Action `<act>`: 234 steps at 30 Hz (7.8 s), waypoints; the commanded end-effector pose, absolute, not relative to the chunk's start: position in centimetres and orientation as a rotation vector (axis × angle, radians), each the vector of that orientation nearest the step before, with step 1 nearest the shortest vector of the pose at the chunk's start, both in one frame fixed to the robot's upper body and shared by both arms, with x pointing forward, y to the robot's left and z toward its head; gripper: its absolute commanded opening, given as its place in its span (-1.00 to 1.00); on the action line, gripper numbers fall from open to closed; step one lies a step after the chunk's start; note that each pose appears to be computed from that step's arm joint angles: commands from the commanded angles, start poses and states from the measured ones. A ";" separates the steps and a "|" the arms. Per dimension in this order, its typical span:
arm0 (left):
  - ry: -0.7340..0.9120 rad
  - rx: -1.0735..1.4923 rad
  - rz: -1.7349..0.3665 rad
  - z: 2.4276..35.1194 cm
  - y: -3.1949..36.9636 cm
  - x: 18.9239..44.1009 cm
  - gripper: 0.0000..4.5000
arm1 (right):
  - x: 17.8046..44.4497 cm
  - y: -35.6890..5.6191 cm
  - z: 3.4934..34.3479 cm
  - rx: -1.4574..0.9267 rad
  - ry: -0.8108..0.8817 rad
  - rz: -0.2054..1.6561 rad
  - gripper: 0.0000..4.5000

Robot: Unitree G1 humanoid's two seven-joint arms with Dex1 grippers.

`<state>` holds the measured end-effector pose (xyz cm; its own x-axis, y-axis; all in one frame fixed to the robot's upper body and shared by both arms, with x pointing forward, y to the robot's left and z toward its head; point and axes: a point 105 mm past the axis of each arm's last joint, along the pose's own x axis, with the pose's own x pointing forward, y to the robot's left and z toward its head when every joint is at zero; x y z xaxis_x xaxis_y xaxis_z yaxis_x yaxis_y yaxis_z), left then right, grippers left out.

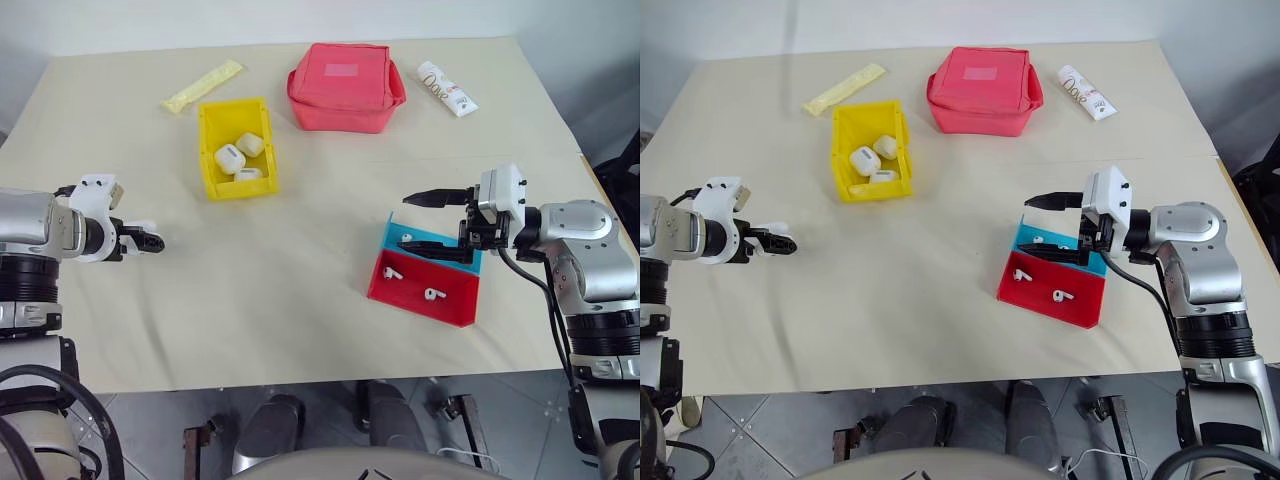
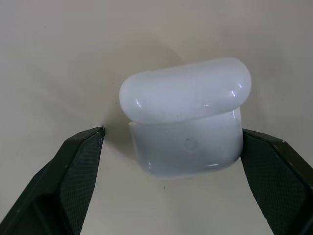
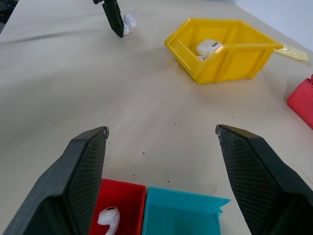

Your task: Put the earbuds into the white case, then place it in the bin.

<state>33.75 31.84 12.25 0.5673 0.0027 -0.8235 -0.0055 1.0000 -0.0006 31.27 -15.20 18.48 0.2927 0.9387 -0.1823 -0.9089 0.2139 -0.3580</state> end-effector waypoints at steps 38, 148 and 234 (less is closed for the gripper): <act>-0.421 0.087 -1.332 15.0 12.6 28.1 0.27 | 28.9 -19.8 19.2 -0.514 0.069 0.823 0.64; -0.400 0.026 -1.622 13.0 7.2 23.7 0.27 | 26.4 -17.3 15.7 -0.628 0.557 0.848 -0.81; -0.553 0.089 -1.703 15.0 5.0 30.4 0.27 | 22.5 -17.8 19.9 -0.288 0.011 0.872 0.98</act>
<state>31.09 4.58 14.81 -0.1486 -0.9513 0.2702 0.9307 -0.0422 0.3632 23.44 -17.17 18.67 0.6301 0.7646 -0.1359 -0.7735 0.6026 -0.1962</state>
